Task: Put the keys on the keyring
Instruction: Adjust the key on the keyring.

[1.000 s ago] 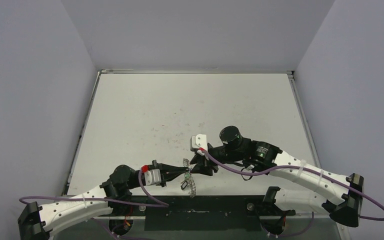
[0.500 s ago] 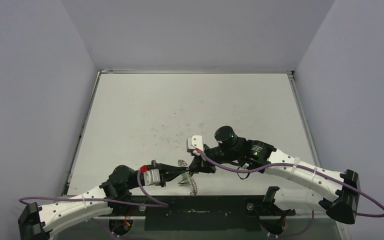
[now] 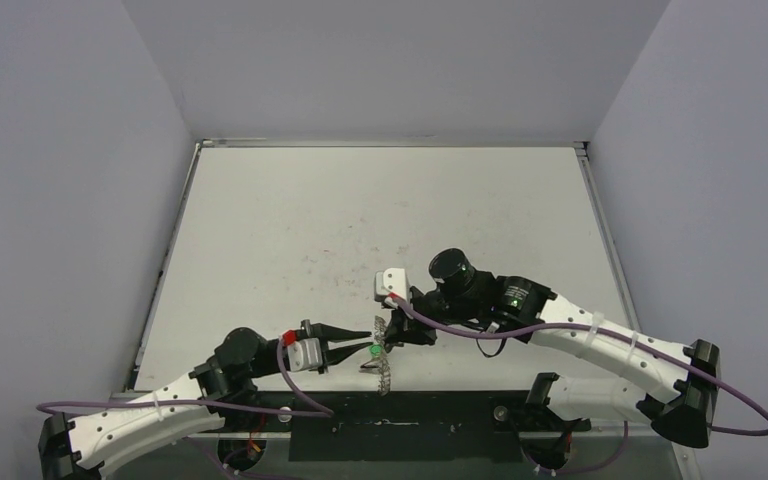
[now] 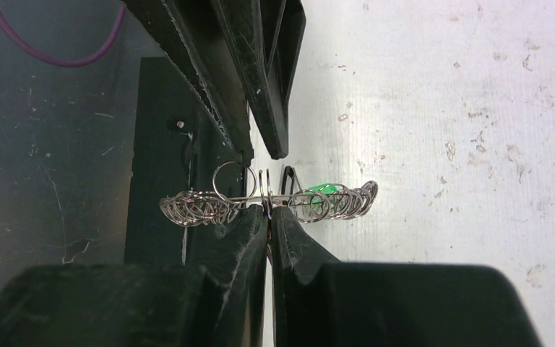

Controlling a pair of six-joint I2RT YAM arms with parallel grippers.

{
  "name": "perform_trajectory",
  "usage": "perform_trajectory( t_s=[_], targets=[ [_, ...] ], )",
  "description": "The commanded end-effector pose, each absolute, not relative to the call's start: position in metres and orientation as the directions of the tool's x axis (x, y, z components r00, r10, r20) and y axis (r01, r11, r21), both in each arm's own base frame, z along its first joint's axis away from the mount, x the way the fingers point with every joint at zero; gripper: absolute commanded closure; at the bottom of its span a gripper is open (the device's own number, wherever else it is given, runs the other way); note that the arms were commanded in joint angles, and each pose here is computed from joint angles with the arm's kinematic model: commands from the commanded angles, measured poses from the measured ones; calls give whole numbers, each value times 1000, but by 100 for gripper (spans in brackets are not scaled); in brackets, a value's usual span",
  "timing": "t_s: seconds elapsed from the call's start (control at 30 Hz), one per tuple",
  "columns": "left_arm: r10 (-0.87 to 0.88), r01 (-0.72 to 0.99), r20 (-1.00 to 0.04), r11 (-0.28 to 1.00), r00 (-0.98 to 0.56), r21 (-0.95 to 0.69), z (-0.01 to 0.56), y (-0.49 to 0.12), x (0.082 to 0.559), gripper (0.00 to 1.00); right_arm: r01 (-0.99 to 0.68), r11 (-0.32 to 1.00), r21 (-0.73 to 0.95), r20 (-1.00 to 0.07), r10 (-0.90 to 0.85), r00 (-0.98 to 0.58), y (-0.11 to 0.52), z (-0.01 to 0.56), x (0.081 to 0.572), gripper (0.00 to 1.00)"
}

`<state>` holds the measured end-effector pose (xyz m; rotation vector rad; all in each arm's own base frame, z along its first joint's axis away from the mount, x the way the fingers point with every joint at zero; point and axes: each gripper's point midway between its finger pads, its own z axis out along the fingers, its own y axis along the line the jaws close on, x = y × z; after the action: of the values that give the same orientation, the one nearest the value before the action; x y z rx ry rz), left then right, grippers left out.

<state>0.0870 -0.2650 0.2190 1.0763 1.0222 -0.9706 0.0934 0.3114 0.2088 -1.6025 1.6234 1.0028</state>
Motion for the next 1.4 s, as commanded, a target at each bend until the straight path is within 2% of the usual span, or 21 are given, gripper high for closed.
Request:
perform_trajectory(
  t_s=[0.0,0.23,0.47,0.93,1.23,1.37],
  targets=[
    [-89,944,-958,220,272,247,237,-261,91,83,-999,-24,41,-874,-485,-24,318,235,102,100],
    [55,938,-961,211,270,275,233,-259,97,81,-997,32,72,-811,-579,-77,314,232,111,100],
    [212,949,-948,159,237,272,223,-259,99,72,-991,72,116,-730,-670,-134,314,222,116,100],
    [213,958,-953,143,214,247,212,-275,103,71,-990,18,142,-692,-713,-112,334,214,99,100],
    [244,965,-948,112,203,236,197,-279,101,78,-990,24,138,-700,-705,-115,336,215,100,100],
    [262,970,-945,84,198,227,190,-281,98,88,-990,29,136,-699,-706,-116,336,214,101,100]
  ],
)
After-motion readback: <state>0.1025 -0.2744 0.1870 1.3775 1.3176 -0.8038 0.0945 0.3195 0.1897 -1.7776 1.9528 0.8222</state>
